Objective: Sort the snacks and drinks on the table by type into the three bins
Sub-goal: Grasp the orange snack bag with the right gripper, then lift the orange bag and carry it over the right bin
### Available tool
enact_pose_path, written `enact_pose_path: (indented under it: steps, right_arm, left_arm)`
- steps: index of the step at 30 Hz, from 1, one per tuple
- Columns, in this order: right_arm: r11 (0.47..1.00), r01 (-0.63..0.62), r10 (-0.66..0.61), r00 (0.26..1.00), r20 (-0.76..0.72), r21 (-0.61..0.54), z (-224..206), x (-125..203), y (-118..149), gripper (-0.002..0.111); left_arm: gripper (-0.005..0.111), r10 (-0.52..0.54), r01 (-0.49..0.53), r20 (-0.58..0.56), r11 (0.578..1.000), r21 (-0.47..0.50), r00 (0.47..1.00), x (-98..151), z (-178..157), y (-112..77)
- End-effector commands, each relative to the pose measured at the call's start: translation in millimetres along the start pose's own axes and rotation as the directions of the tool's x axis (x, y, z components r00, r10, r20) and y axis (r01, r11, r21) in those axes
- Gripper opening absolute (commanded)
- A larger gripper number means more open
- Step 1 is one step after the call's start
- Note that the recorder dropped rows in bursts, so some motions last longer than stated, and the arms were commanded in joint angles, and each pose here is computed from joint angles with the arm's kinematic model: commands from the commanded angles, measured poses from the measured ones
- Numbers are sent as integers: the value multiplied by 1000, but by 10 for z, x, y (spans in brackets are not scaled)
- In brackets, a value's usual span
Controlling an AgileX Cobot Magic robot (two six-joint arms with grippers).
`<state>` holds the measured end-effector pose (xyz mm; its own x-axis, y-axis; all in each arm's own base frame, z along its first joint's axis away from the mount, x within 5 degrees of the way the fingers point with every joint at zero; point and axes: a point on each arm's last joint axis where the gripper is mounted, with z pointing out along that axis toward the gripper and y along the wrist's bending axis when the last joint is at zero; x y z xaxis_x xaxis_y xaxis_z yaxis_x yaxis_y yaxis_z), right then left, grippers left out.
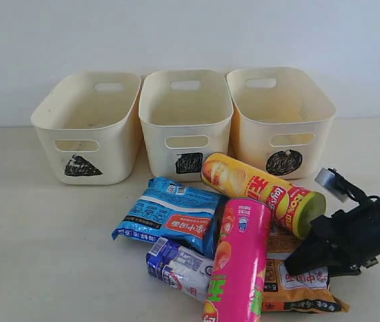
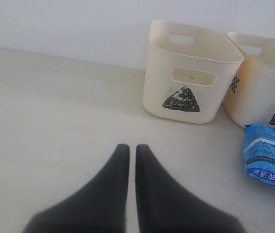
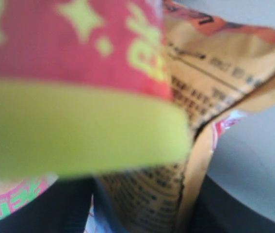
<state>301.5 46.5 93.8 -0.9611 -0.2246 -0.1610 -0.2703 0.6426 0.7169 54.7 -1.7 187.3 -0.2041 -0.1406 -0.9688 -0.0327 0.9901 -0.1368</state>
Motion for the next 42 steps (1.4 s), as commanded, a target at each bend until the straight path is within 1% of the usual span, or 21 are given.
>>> enact_pose_path:
  steps: [1,3,7,10,13,15,17,19,24,28,42]
  right_arm:
    - [997,6,-5,1000,-6,72,20,11,-61,0]
    - [997,5,-5,1000,-1,75,-11,4,-28,0]
    - [990,40,-50,996,71,137,-270,-63,212,0]
    - [963,29,-61,992,112,269,-523,-60,375,0]
    - [931,36,-76,993,94,364,-698,4,485,0]
    - [908,9,-44,996,76,419,-774,57,510,0]
    - [872,-20,-13,998,63,489,-859,110,519,0]
    - [842,-44,12,998,64,538,-930,139,532,0]
    - [772,-61,17,997,75,633,-1137,143,614,0]
    - [748,-75,8,995,104,660,-1287,83,718,0]
    - [752,-64,-6,995,104,657,-1536,-60,954,0]
  left_arm:
    - [4,-10,10,13,1000,0,1000,-3,0,0]
    - [4,-10,10,13,1000,0,1000,-3,0,0]
    - [4,-10,10,13,1000,0,1000,-3,0,0]
    - [4,-10,10,13,1000,0,1000,-3,0,0]
    - [4,-10,10,13,1000,0,1000,-3,0,0]
    - [4,-10,10,13,1000,0,1000,-3,0,0]
    - [4,-10,10,13,1000,0,1000,-3,0,0]
    - [4,-10,10,13,1000,0,1000,-3,0,0]
    - [4,-10,10,13,1000,0,1000,-3,0,0]
    - [4,-10,10,13,1000,0,1000,-3,0,0]
    - [4,-10,10,13,1000,0,1000,-3,0,0]
